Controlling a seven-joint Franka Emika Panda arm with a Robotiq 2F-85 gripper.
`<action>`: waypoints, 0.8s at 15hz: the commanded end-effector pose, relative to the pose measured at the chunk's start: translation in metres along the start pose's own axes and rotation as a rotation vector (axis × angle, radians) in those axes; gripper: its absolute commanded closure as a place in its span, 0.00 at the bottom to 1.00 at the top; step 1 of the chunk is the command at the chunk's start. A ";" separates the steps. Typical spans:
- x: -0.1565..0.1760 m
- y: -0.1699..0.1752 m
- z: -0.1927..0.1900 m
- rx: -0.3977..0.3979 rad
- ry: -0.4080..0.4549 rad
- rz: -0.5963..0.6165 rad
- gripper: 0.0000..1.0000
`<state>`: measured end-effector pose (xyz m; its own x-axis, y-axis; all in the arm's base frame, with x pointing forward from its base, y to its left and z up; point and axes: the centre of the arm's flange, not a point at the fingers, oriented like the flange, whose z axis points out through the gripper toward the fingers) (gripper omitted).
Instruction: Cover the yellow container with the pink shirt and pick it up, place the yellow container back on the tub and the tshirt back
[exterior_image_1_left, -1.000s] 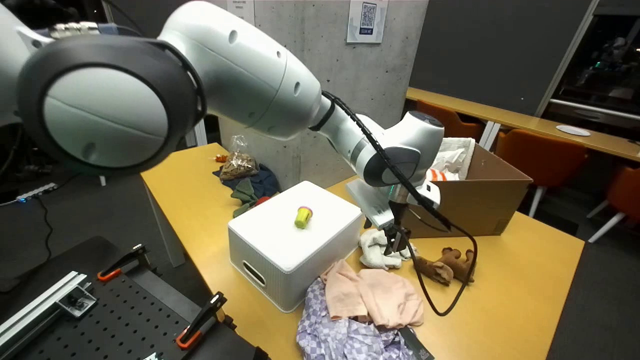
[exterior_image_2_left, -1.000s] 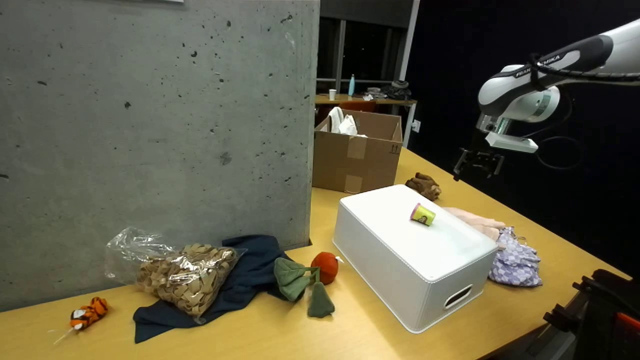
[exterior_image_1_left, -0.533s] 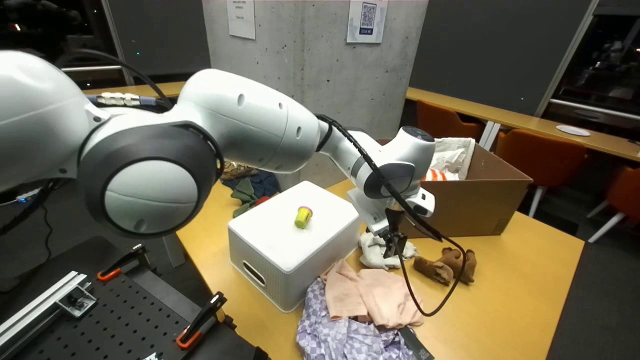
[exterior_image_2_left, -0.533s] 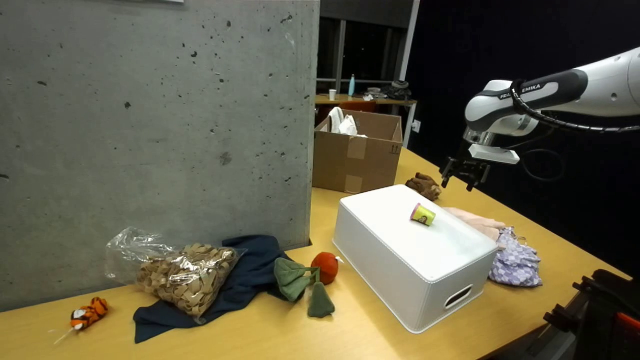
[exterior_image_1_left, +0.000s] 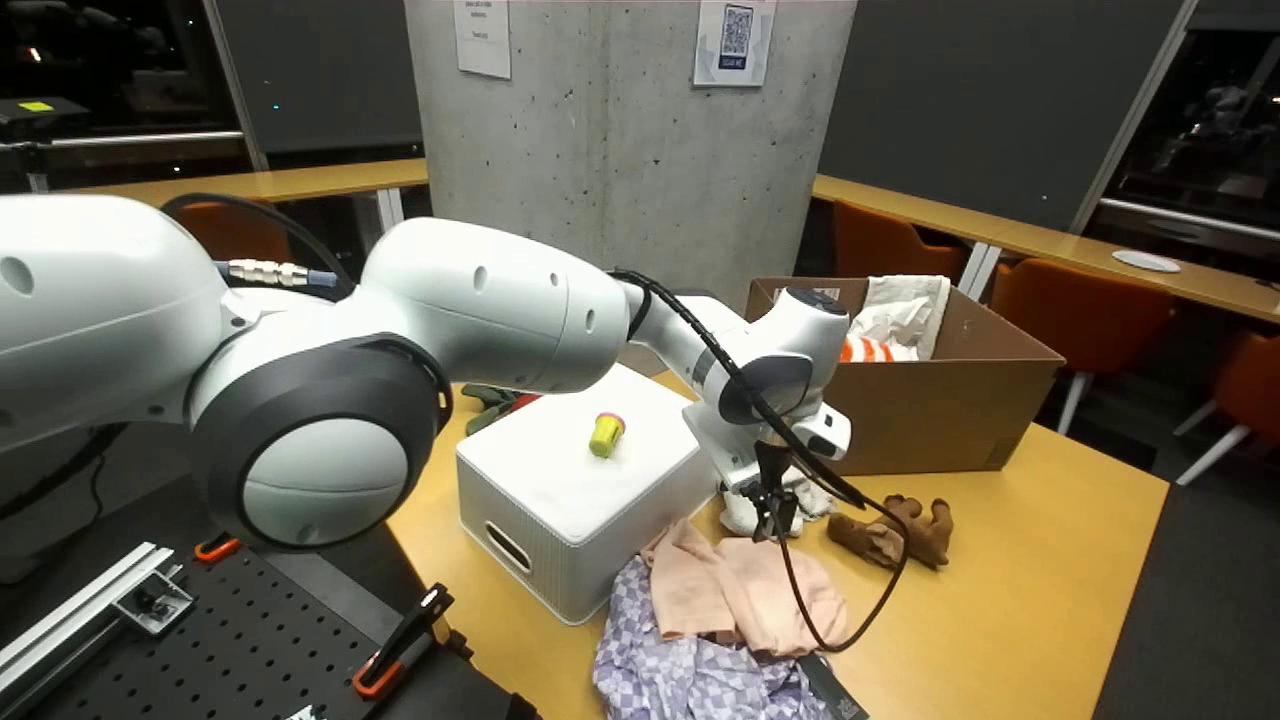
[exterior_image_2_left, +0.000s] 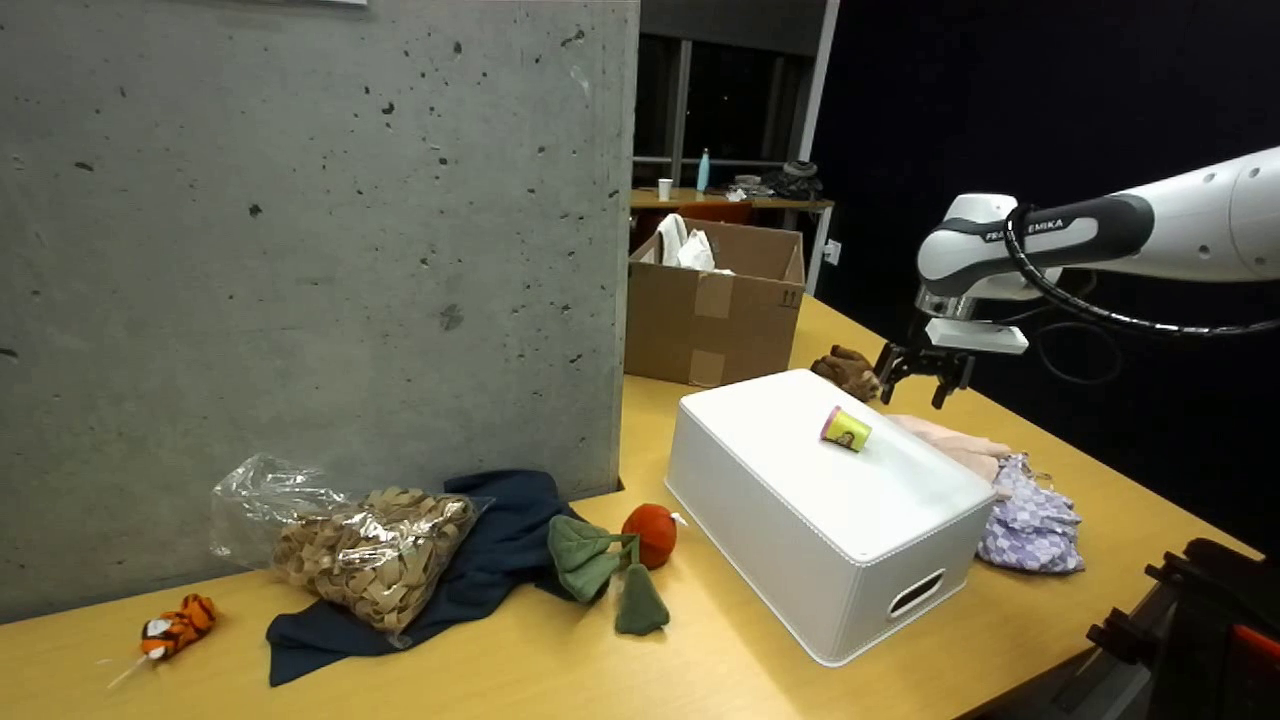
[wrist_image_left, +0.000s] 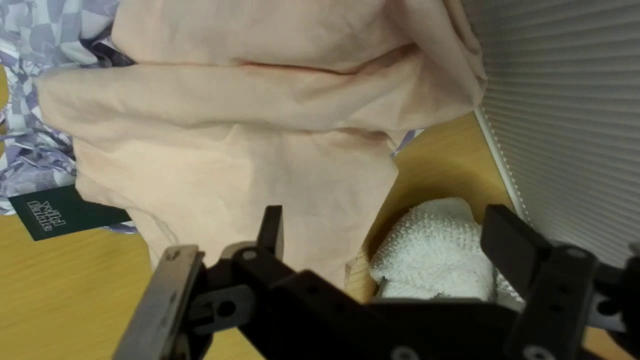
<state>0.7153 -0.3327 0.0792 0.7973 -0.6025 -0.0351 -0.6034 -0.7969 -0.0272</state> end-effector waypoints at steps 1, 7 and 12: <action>0.068 -0.014 0.027 -0.044 -0.025 0.015 0.00; -0.007 0.005 0.021 -0.068 -0.027 0.018 0.00; -0.022 0.029 0.021 -0.171 -0.038 0.058 0.00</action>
<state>0.7034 -0.3354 0.0576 0.7842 -0.6171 -0.0643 -0.6139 -0.7868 0.0640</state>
